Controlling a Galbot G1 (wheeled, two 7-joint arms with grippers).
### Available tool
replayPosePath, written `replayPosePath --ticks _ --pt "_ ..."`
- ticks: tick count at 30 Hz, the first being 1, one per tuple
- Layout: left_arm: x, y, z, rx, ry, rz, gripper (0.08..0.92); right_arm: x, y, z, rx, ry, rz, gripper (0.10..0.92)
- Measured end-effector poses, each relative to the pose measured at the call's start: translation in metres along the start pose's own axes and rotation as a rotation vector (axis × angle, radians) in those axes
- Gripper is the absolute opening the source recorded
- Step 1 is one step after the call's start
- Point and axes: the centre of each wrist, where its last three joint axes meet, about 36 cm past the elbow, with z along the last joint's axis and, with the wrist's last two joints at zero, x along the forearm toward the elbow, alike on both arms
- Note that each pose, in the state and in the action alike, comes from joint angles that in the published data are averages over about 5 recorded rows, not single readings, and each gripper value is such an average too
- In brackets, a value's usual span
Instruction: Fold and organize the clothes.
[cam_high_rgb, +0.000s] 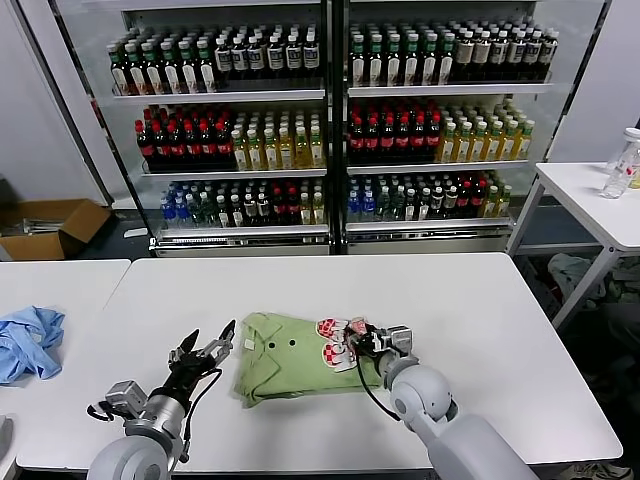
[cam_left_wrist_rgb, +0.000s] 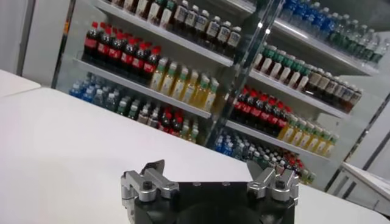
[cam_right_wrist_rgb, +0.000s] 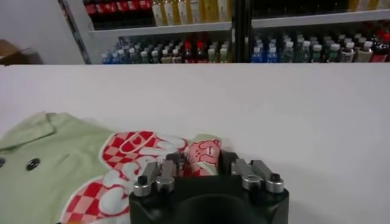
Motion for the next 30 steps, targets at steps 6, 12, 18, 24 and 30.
replayPosePath --ticks 6,12,18,24,30 --pt "0.003 0.002 0.003 -0.008 0.008 -0.003 0.822 -0.012 -0.02 -0.007 0.033 -0.002 0.04 0.298" --pt "0.006 0.002 0.005 -0.04 0.005 0.002 0.823 -0.008 -0.041 -0.01 0.107 -0.053 0.085 0.227" --pt "0.013 -0.004 0.009 -0.103 -0.013 0.0 0.822 0.019 -0.055 -0.005 0.17 -0.225 0.153 0.391" --pt "0.026 -0.01 0.01 -0.16 -0.035 -0.006 0.823 0.058 -0.06 0.006 0.18 -0.376 0.195 0.565" --pt "0.04 -0.017 0.007 -0.206 -0.062 -0.021 0.822 0.098 -0.064 0.02 0.152 -0.485 0.243 0.737"
